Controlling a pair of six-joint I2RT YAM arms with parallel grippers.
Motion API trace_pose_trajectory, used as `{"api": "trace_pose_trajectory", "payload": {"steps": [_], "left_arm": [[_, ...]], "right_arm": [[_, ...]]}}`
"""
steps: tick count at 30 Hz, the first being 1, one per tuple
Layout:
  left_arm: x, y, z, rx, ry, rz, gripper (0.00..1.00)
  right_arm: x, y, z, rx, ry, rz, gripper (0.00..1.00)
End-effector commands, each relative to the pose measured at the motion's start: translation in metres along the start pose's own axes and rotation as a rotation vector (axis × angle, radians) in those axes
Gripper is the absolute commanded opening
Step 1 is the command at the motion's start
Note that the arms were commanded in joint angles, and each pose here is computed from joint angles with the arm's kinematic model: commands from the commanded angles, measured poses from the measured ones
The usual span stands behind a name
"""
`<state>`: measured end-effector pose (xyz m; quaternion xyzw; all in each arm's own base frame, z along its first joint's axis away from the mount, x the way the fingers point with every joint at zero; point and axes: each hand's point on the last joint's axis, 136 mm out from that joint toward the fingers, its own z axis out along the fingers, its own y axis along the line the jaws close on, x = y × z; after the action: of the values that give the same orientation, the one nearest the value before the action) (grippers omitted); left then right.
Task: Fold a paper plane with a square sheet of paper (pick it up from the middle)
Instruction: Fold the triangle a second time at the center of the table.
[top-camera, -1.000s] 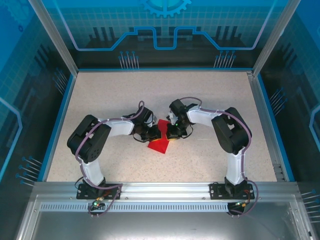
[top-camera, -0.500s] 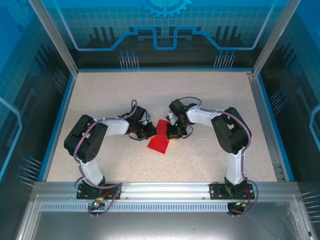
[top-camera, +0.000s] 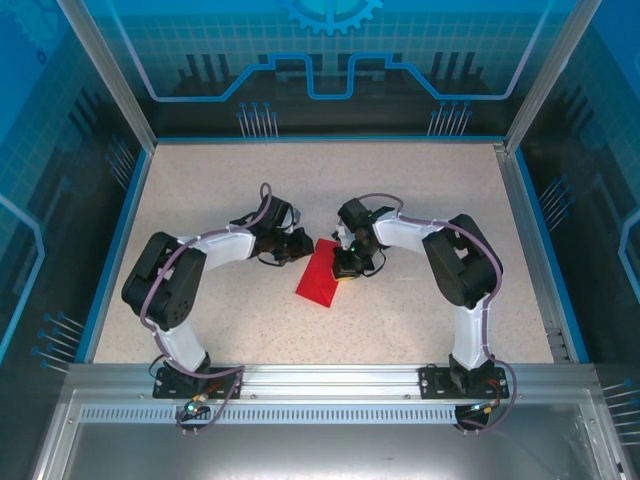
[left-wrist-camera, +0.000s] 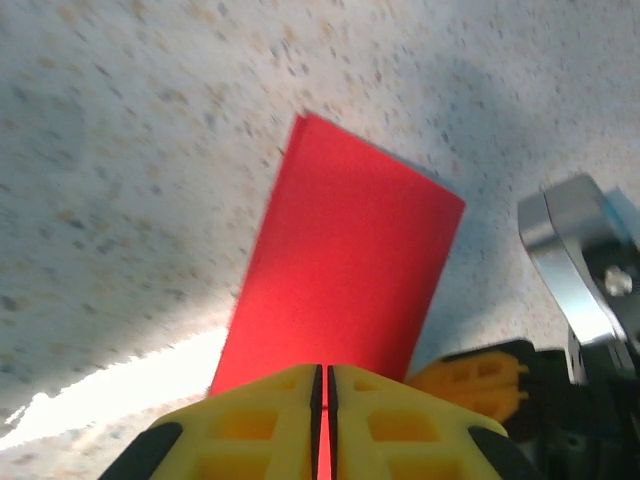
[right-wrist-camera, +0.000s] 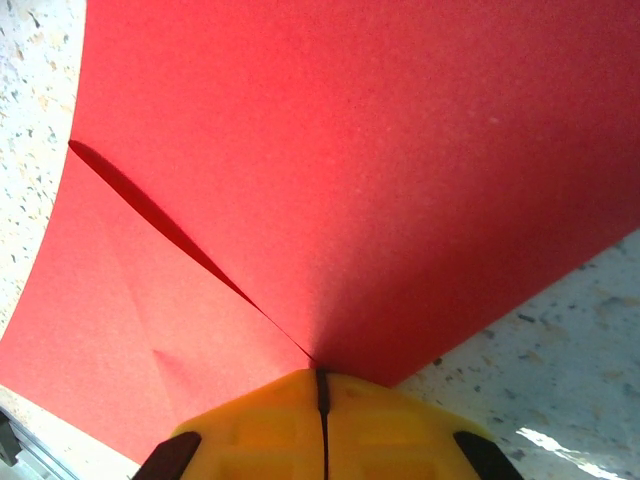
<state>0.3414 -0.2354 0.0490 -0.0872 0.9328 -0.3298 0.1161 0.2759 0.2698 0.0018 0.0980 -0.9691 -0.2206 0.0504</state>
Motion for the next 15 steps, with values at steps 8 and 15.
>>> {"api": "trace_pose_trajectory", "payload": {"steps": [8, 15], "left_arm": [[0.053, 0.004, 0.024, -0.019, 0.174, -0.001, 0.11], [0.054, 0.026, 0.031, -0.106, 0.174, -0.009, 0.1]], "right_arm": [[0.043, -0.091, 0.044, 0.344, 0.144, 0.077, 0.06], [0.044, -0.094, 0.046, 0.353, 0.152, 0.08, 0.06]]}}
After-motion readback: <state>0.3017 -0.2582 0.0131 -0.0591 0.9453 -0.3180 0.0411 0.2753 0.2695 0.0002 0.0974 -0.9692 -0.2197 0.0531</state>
